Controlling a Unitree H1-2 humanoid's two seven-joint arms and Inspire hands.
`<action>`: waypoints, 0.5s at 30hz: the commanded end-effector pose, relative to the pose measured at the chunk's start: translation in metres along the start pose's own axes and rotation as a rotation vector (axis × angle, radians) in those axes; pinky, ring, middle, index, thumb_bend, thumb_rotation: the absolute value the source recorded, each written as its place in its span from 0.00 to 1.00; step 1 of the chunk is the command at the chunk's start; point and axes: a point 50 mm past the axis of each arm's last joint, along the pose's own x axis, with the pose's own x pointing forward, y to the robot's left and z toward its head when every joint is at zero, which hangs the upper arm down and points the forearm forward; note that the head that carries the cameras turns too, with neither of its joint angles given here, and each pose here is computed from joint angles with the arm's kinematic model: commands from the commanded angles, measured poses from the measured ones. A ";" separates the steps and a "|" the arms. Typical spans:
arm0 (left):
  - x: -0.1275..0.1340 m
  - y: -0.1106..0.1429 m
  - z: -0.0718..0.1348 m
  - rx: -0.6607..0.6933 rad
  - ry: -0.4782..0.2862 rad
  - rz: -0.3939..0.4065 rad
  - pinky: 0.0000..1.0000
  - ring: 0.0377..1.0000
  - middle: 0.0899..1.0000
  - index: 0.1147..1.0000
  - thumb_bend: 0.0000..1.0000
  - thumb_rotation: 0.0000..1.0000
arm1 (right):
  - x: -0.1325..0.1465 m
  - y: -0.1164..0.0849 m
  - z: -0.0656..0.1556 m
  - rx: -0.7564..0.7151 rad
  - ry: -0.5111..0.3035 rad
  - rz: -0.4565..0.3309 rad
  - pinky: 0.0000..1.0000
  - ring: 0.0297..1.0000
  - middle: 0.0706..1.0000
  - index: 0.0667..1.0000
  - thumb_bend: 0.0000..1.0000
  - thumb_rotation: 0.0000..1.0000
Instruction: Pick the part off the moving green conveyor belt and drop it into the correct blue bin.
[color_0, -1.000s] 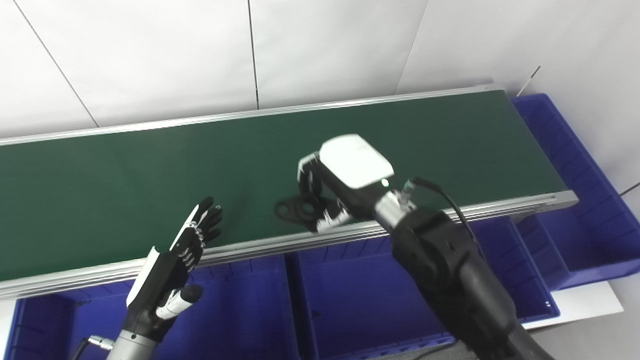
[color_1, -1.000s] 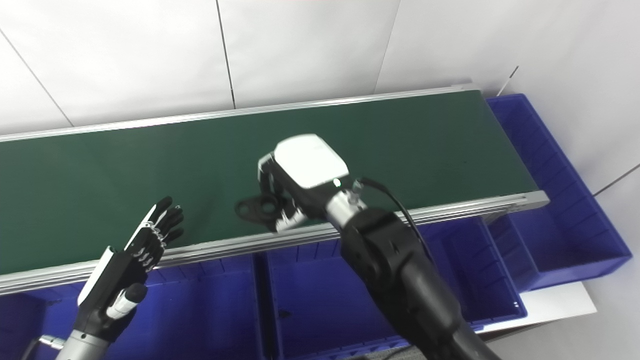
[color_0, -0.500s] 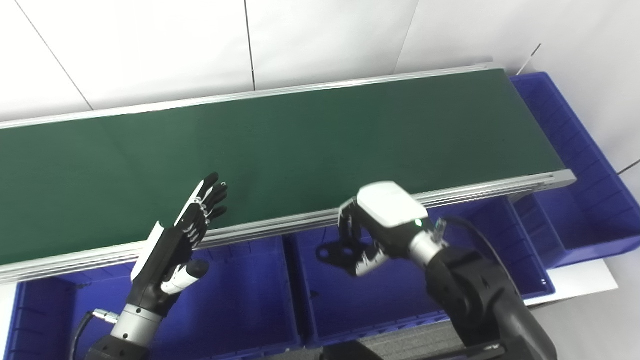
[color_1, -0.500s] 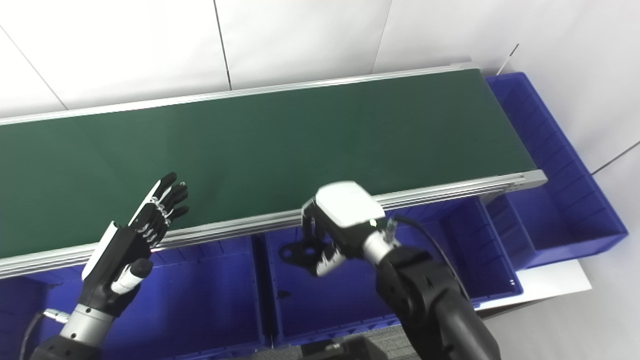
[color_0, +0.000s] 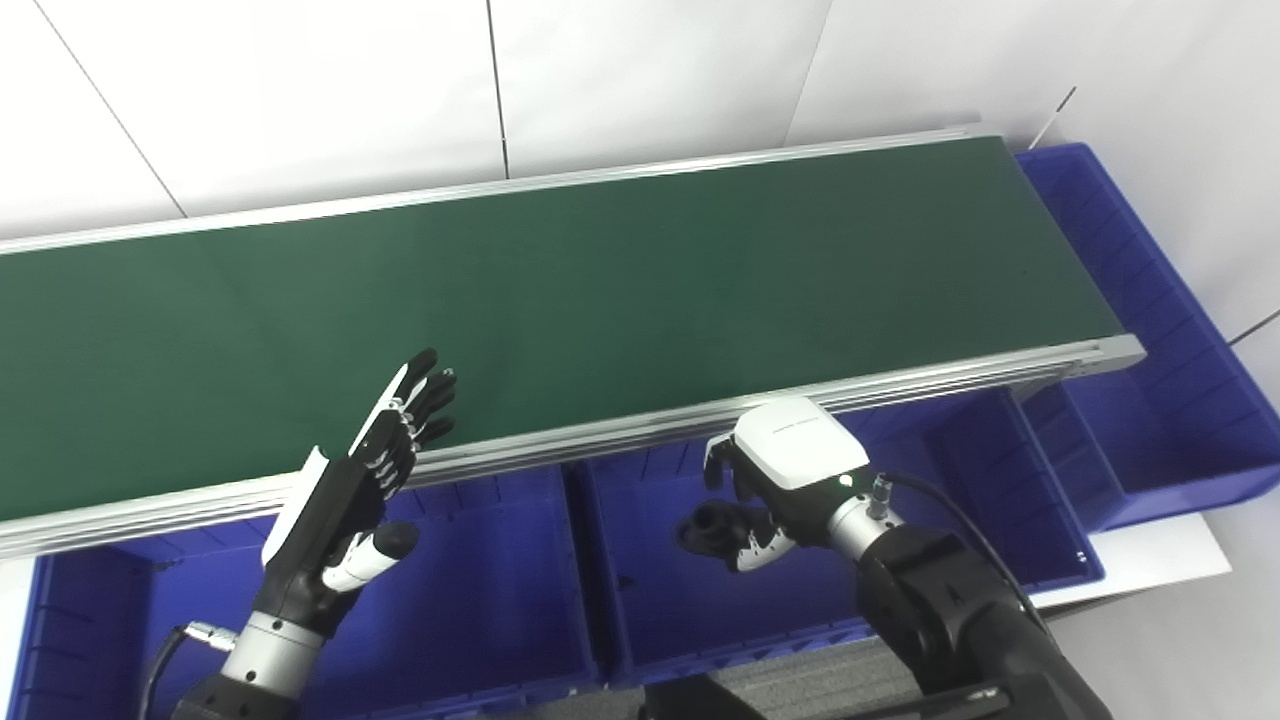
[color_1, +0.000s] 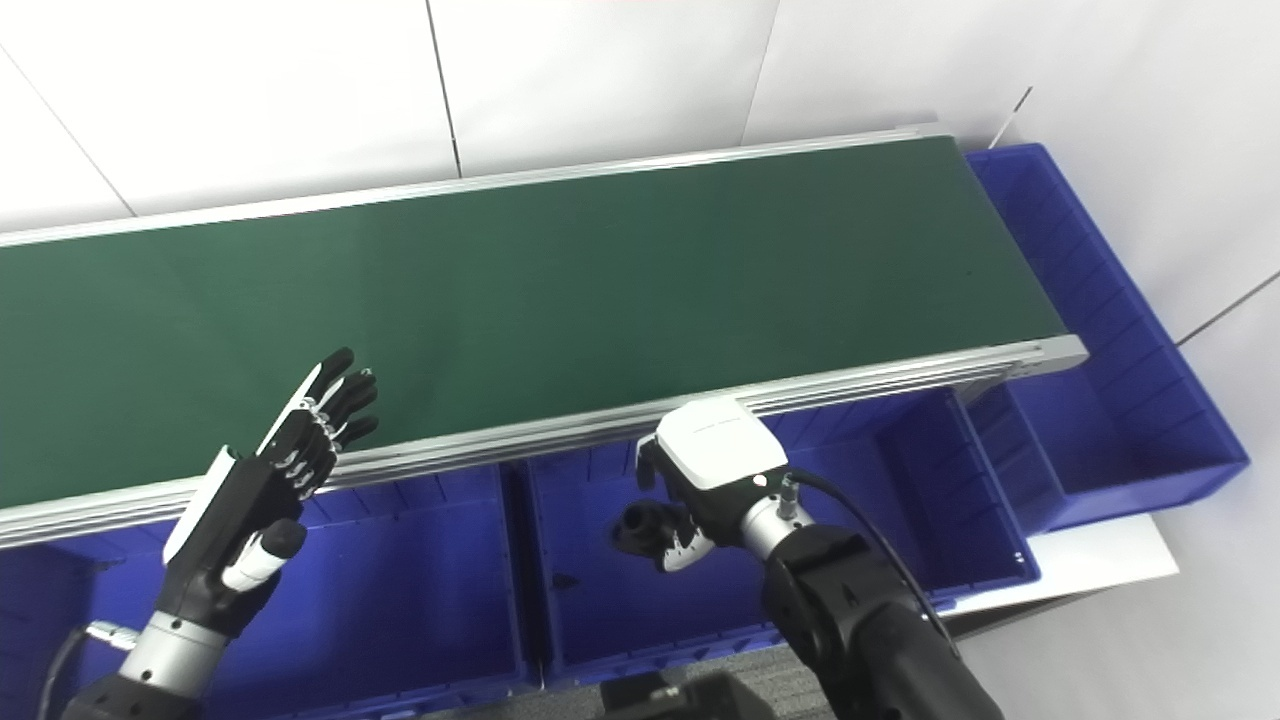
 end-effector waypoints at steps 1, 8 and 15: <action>0.005 -0.003 0.010 0.020 -0.053 0.003 0.91 0.95 0.95 1.00 0.90 0.84 | -0.003 -0.008 0.000 -0.039 -0.021 -0.035 0.87 0.90 0.93 0.89 0.99 0.82; 0.006 -0.008 0.010 0.010 -0.051 0.004 0.92 0.96 0.95 1.00 0.90 0.84 | -0.006 -0.008 -0.002 -0.028 -0.037 -0.045 1.00 0.99 1.00 0.94 1.00 0.95; 0.004 -0.013 0.008 0.002 -0.051 0.011 0.93 0.96 0.95 1.00 0.90 0.83 | -0.012 -0.014 0.004 0.179 -0.188 -0.212 0.72 0.81 0.86 0.89 1.00 0.95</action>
